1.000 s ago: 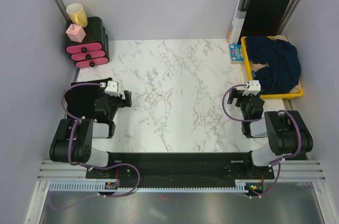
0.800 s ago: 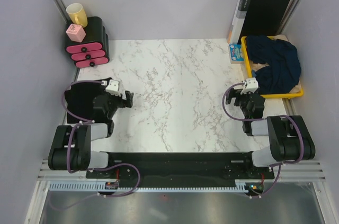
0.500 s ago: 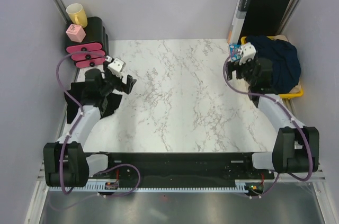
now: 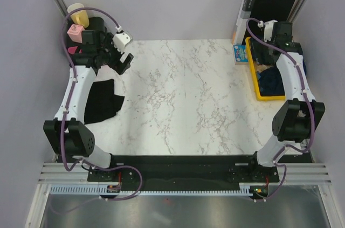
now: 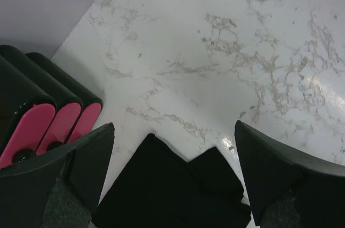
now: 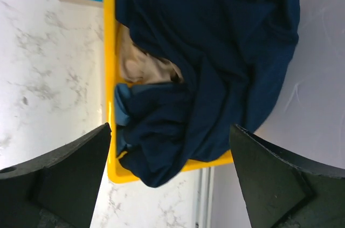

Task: Fold and stack the t-shirts
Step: Grab crumpled tshirt from bin with the right arm

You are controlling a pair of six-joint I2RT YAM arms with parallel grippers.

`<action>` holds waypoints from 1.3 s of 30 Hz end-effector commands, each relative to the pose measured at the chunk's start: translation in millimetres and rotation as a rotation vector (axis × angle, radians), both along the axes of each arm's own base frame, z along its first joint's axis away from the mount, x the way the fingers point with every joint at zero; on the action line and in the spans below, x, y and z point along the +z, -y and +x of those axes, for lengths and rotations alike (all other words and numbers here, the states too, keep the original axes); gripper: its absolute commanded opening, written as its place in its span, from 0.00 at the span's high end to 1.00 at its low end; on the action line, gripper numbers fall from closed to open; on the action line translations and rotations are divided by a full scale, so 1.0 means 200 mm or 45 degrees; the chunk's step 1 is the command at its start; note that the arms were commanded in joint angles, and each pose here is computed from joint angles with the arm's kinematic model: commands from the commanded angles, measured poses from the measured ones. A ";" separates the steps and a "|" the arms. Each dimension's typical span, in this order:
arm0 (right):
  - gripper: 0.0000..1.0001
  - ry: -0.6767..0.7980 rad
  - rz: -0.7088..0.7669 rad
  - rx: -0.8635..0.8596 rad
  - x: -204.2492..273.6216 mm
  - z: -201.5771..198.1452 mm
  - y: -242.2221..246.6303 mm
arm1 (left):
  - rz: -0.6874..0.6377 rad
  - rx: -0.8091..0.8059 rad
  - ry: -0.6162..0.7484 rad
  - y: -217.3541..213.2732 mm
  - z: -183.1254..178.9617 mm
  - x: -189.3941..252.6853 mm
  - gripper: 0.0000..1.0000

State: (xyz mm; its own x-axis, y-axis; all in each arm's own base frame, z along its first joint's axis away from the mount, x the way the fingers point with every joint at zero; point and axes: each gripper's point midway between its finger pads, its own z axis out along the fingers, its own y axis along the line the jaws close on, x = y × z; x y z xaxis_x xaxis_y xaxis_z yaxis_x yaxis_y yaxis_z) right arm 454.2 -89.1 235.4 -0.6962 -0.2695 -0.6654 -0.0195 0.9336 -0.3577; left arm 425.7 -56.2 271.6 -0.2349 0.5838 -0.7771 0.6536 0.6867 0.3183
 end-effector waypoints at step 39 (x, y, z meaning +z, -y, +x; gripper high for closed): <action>0.02 -0.225 0.171 -0.019 -0.22 0.17 0.42 | 0.467 0.181 -0.895 -0.47 -0.52 -1.09 0.01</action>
State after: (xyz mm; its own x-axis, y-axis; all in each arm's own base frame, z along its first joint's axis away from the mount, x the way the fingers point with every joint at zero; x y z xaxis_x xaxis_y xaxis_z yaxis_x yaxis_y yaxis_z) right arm 480.0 -167.5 161.3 -0.8539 -0.1700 -0.4920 -0.0797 0.9767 -0.1991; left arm 324.9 24.2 73.8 -0.6621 0.7062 -0.2508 0.7184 0.6934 0.0559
